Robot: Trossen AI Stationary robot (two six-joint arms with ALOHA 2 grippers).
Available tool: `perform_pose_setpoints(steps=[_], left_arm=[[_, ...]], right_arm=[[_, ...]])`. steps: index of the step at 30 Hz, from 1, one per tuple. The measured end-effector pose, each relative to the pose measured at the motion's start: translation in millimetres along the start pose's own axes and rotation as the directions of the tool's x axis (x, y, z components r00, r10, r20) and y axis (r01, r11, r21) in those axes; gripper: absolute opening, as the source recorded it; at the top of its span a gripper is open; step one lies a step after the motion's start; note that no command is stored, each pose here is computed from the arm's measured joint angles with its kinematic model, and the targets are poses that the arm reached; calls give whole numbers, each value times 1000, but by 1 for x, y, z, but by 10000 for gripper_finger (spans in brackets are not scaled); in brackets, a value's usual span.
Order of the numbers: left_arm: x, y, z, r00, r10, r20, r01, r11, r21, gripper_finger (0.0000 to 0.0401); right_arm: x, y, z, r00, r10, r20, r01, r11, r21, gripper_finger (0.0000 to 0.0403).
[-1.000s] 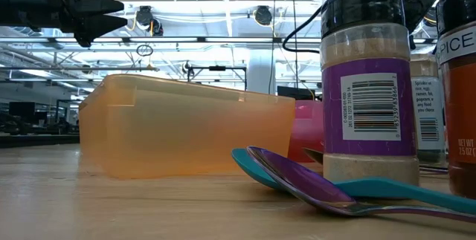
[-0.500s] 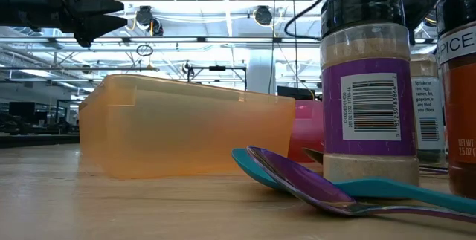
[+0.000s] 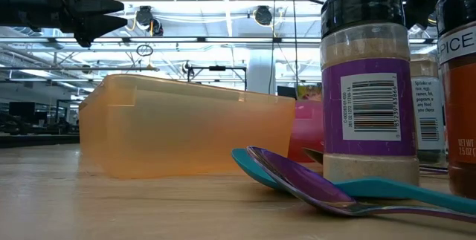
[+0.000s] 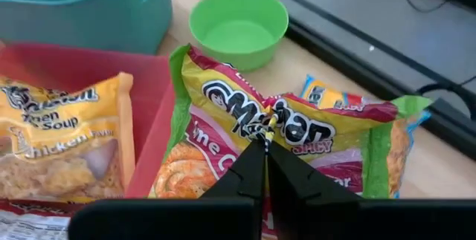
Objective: Pick & Place Food Item
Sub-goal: Put the green noodle pack into the red bin
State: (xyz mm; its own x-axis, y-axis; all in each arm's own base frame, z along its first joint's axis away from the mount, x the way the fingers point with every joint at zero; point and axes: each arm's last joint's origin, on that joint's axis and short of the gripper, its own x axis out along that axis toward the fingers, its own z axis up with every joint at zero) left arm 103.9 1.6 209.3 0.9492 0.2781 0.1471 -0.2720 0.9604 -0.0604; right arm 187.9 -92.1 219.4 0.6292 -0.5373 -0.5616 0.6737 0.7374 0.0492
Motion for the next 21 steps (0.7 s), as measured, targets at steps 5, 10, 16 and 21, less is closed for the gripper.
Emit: perform_pose_setpoints(steps=[5,10,16,21], left_arm=[[0,0,0,1000,0,0,0,1000,0,253],[0,0,0,1000,0,0,0,1000,0,253],[0,0,0,1000,0,0,0,1000,0,253],[0,0,0,1000,0,0,0,1000,0,253]], right_arm=[[-4,1,9,995,20,93,-19,1000,-15,1],[-5,4,20,979,59,197,-54,998,-33,0],[-10,11,32,919,267,291,-254,964,-82,0],[-13,16,37,848,425,317,-408,905,-125,0]])
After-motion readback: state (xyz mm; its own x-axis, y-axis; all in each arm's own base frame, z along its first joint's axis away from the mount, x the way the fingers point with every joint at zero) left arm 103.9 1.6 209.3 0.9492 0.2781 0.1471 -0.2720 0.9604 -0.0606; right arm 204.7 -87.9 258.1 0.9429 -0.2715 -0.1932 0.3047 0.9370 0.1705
